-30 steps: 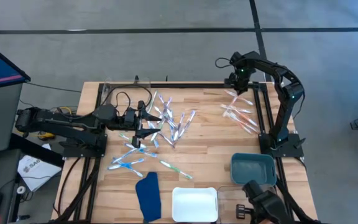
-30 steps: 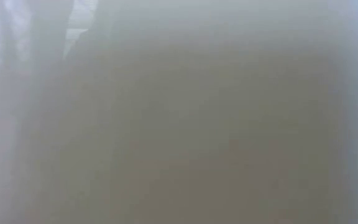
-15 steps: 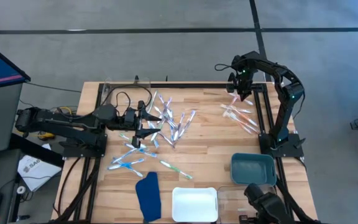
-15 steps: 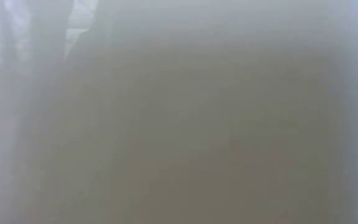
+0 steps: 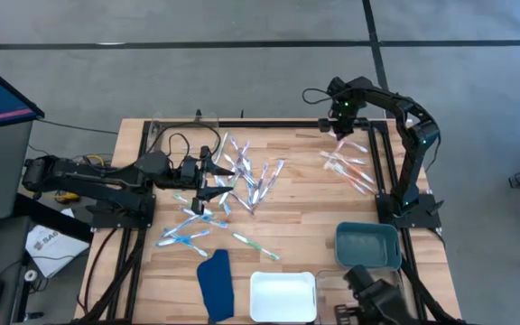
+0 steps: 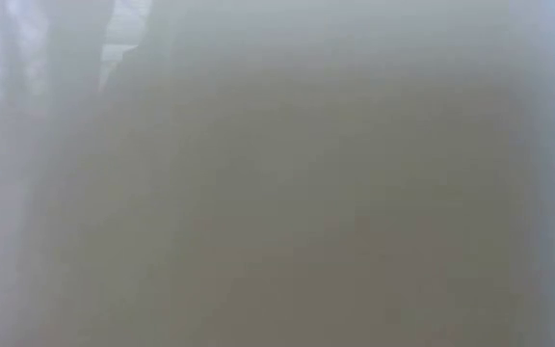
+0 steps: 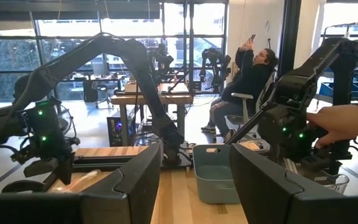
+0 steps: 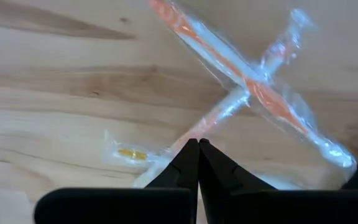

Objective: Pick & Place Toothbrushes
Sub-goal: Adjust the orange toothbrushes

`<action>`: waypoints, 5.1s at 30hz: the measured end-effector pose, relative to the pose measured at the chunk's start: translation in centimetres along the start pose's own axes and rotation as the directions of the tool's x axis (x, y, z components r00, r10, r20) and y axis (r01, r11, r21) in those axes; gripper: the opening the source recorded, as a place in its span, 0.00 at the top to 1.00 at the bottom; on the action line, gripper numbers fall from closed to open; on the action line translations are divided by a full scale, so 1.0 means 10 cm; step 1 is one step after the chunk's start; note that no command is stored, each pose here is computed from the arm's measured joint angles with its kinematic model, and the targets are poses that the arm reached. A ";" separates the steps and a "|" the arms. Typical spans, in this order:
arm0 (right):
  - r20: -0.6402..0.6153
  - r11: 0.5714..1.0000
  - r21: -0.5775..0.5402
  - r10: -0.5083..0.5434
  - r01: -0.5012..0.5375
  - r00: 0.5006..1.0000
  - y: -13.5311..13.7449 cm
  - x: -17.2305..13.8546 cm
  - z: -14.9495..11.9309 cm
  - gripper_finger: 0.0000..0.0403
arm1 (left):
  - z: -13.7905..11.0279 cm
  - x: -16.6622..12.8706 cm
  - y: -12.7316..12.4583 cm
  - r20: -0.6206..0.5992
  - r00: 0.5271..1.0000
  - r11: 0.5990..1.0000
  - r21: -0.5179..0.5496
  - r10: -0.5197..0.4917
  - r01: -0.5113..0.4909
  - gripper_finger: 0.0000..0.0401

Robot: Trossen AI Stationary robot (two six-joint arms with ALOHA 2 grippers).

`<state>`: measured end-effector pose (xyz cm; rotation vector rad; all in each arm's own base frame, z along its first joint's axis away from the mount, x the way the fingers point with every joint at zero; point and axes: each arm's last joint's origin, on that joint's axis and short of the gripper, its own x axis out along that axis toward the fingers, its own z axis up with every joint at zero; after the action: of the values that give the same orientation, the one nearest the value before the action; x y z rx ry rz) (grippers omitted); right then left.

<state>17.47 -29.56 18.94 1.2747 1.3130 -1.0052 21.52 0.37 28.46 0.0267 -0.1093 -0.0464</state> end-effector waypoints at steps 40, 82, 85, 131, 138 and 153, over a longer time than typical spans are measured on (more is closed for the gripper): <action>0.037 0.999 0.049 -0.009 0.007 0.999 -0.12 0.14 0.05 1.00 | 0.00 0.00 0.00 -0.001 1.000 1.000 0.000 0.000 0.000 0.54; 0.284 0.933 -0.339 0.228 -0.125 0.931 0.27 -0.97 -0.75 1.00 | -0.04 0.00 0.00 -0.036 0.999 1.000 -0.006 -0.001 0.001 0.54; 0.281 0.928 -0.354 0.228 -0.120 0.932 0.25 -0.94 -0.87 1.00 | -0.04 0.00 0.00 -0.038 0.999 1.000 -0.005 -0.001 0.001 0.54; 0.453 0.584 -0.784 0.771 -0.212 0.449 0.07 -1.09 -2.31 1.00 | -0.24 1.98 1.55 -0.496 0.868 1.000 -0.002 -0.005 0.005 0.57; 0.446 0.566 -0.805 0.775 -0.177 0.448 0.05 -1.10 -2.37 1.00 | -0.45 2.01 1.77 -0.530 0.848 0.992 -0.093 0.026 -0.089 0.79; 0.585 0.938 -0.336 0.276 -0.082 0.762 -0.06 -0.63 -1.71 1.00 | -0.66 2.20 1.05 -0.611 0.778 0.986 -0.159 -0.144 0.057 1.00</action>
<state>14.64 -13.76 27.62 0.7178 0.7564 -0.9395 44.59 9.97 24.60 -0.0865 0.5663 -0.1512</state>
